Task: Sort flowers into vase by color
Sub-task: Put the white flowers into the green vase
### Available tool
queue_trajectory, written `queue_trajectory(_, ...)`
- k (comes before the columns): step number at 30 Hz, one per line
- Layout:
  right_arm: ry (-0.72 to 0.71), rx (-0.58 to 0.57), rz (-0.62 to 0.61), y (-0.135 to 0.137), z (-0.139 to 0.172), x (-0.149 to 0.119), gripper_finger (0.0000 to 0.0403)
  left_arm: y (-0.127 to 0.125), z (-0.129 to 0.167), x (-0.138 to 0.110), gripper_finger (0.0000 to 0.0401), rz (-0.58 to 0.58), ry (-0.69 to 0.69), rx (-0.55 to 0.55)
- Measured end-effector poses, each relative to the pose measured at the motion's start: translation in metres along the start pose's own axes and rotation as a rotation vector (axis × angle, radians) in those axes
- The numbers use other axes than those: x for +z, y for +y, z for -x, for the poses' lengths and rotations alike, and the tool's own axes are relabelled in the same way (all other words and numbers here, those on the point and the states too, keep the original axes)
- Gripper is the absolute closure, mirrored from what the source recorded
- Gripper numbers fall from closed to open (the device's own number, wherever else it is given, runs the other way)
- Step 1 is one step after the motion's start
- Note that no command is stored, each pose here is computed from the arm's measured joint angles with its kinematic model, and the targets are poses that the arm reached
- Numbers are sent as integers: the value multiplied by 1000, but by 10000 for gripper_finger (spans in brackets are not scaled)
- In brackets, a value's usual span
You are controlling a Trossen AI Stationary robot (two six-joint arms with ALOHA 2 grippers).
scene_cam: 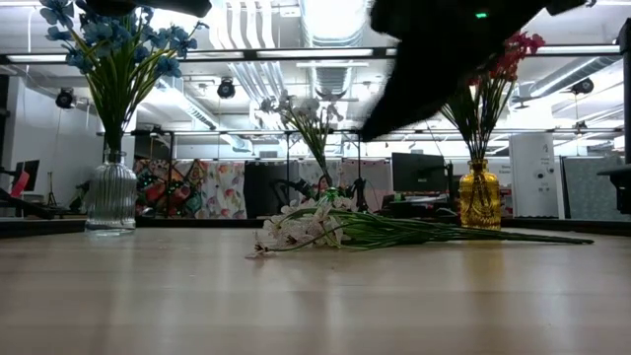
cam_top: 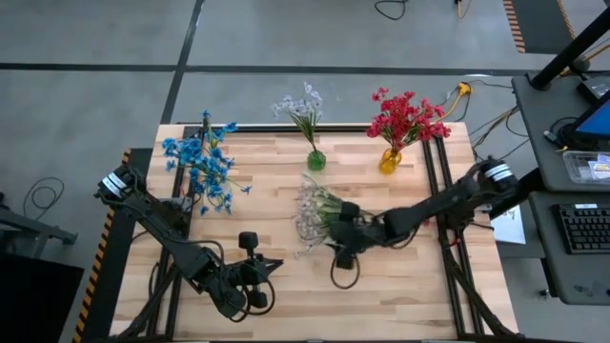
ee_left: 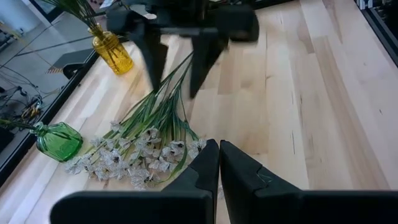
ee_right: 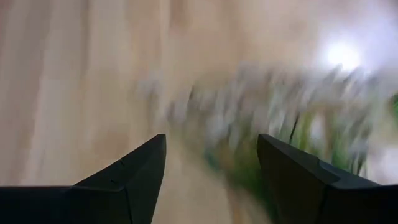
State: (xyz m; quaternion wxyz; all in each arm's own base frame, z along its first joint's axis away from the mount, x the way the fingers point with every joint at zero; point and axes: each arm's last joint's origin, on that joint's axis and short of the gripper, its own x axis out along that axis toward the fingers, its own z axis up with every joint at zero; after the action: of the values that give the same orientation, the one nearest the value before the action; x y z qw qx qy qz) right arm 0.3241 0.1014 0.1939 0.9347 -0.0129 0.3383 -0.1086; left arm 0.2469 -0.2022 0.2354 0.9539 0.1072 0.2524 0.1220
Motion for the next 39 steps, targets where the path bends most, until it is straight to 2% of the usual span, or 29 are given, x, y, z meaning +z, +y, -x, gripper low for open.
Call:
queue_trajectory(2,135,90,35,-11,12,-4,158,0,0,0,401,1,0,0)
queue_trajectory(8,364,-4,126,-35,28,-20,158,0,0,0,401,11,-1,-1)
queue_trajectory(14,446,-43,152,-44,12,-35,158,0,0,0,401,11,0,0)
queue_trajectory(20,469,-70,150,-52,-13,-45,159,0,0,0,401,12,0,0)
queue_trajectory(24,515,-85,154,-57,-27,-53,174,0,0,0,401,12,0,0)
queue_trajectory(31,548,-74,166,-56,-38,-60,244,0,0,0,401,11,0,0)
queue_trajectory(39,531,-56,151,-56,-35,-57,378,0,0,0,401,11,0,1)
